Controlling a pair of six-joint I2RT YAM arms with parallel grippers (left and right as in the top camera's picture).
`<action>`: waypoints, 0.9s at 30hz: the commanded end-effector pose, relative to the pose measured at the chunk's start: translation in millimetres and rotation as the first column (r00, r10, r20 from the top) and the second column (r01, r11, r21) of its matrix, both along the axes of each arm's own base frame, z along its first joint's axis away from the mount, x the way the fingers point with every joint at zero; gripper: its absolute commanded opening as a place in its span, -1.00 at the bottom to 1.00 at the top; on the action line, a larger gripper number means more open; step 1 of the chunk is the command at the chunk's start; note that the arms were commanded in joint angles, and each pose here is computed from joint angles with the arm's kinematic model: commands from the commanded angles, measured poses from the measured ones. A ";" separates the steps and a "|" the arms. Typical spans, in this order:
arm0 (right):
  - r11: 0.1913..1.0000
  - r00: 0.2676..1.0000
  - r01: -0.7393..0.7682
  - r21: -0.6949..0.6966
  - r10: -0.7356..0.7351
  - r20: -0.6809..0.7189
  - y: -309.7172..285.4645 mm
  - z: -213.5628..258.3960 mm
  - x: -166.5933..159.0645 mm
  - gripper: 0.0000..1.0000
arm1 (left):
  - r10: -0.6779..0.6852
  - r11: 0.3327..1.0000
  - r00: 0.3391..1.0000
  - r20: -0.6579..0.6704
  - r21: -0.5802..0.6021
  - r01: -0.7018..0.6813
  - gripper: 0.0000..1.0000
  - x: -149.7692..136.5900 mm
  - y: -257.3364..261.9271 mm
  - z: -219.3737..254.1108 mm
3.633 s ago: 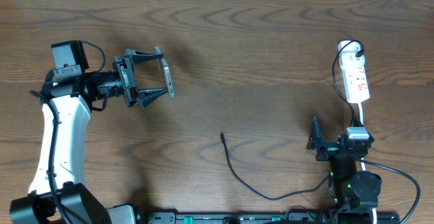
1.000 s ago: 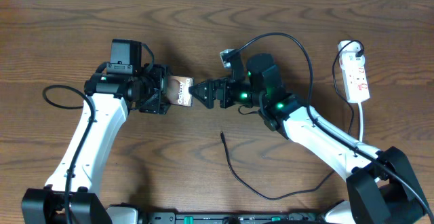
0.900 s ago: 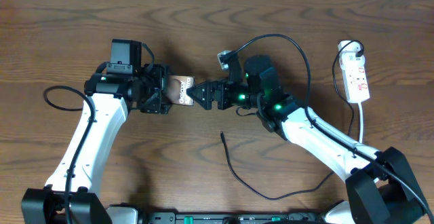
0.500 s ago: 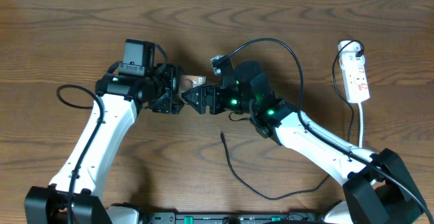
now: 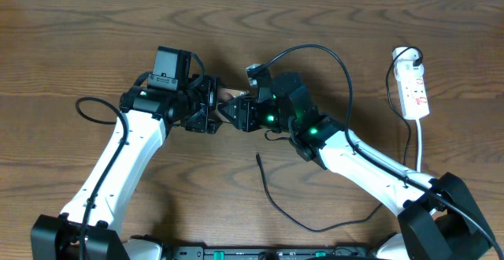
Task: Plug charger to phone and switch on socket
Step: 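Grasp the box edge with the right gripper, open the left gripper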
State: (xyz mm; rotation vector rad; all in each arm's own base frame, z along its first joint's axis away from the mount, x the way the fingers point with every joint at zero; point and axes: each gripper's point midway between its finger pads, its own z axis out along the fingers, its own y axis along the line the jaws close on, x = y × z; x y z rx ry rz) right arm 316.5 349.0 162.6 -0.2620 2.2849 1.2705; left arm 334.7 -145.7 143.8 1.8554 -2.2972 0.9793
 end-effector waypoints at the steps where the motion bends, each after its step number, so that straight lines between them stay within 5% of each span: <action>1: 1.000 1.000 -0.005 0.002 0.005 0.017 4.2 4.8 1.2 -0.46 | -0.011 0.999 0.999 0.049 -0.041 0.013 -0.86 6.0 -7.5 20.7; 4: 1.000 1.000 -0.005 0.000 0.005 0.013 3.9 3.9 0.8 -0.69 | -0.011 0.999 0.999 0.050 -0.041 0.013 -0.86 6.0 -7.5 20.7; 16: 1.000 1.000 -0.005 -0.003 0.005 0.011 3.7 3.2 0.6 -0.98 | -0.011 0.999 0.999 0.049 -0.040 0.013 -0.85 6.0 -7.4 20.6; 17: 1.000 1.000 -0.005 -0.003 0.005 0.011 3.7 3.2 0.6 -0.98 | -0.011 0.999 0.999 0.049 -0.040 0.013 -0.70 6.0 -7.4 20.6; 19: 1.000 1.000 -0.005 -0.003 0.005 0.011 3.6 3.2 0.6 -0.98 | -0.011 0.999 0.999 0.050 -0.039 0.013 0.18 6.0 -7.3 20.6; 20: 1.000 1.000 -0.004 -0.003 0.004 0.011 3.2 3.2 1.0 -0.98 | -0.014 0.999 0.999 0.051 -0.038 0.016 0.80 6.0 -7.3 20.5; 27: 1.000 1.000 0.016 -0.003 -0.016 0.011 -3.2 3.2 8.0 -0.98 | -0.032 0.999 0.998 0.062 -0.032 0.035 0.89 5.9 -7.5 20.8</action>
